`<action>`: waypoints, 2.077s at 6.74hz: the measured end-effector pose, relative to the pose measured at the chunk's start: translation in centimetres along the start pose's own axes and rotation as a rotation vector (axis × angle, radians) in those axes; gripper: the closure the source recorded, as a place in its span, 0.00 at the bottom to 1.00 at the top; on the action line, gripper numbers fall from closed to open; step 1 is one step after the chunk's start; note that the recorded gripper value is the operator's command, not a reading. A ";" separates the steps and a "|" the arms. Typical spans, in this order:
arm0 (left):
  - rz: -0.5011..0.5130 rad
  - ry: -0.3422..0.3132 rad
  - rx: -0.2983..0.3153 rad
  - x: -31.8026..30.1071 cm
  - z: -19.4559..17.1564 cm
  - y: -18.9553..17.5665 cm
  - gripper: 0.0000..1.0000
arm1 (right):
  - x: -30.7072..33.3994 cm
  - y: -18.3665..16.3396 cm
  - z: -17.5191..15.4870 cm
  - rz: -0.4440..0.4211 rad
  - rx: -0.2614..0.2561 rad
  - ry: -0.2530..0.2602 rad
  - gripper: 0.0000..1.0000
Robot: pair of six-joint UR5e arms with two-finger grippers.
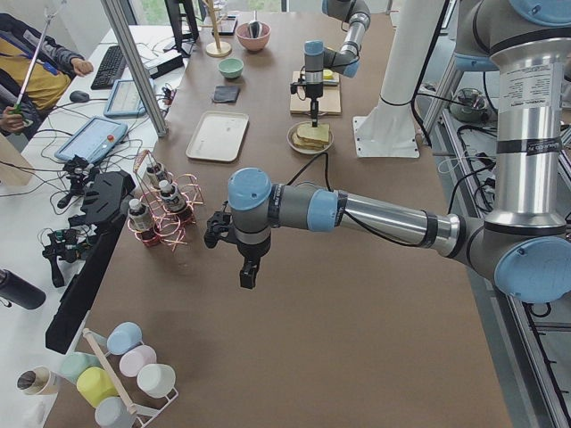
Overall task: Make sandwich and place on tray
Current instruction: 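Lower the bread slice onto the egg toast and release it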
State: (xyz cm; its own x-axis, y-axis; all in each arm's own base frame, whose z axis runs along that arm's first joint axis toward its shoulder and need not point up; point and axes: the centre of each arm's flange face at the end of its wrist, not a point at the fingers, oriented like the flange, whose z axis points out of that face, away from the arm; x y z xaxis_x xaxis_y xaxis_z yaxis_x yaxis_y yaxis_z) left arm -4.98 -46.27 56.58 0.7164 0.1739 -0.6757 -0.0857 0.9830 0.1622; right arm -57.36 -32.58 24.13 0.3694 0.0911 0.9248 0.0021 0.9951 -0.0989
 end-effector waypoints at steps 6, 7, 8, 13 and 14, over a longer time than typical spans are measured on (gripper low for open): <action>-0.005 0.000 -0.003 -0.3 0.2 0.1 0.03 | -1.8 -1.9 0.4 0.010 0.009 -0.004 1.00; -0.005 0.000 -0.004 -0.3 0.2 0.1 0.03 | -1.7 -2.0 0.2 0.011 0.004 -0.006 1.00; -0.006 0.000 -0.005 -0.3 0.3 0.1 0.03 | -1.5 -2.1 0.0 0.013 0.000 -0.006 1.00; -0.004 0.000 -0.002 -0.2 0.1 0.2 0.03 | -0.8 -1.7 0.1 0.022 0.009 0.003 0.00; -0.004 0.001 -0.001 -0.2 0.1 0.2 0.03 | -0.9 -1.9 -0.1 0.022 0.015 0.000 0.00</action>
State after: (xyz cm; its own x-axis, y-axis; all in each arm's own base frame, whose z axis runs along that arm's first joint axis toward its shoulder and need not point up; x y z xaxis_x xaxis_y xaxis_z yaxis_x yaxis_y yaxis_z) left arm -5.05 -46.15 56.77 0.7160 0.1702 -0.6770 -0.0838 0.9838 0.1586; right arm -57.55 -34.51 23.46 0.3690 0.1129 0.9225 -0.0196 0.9933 -0.1137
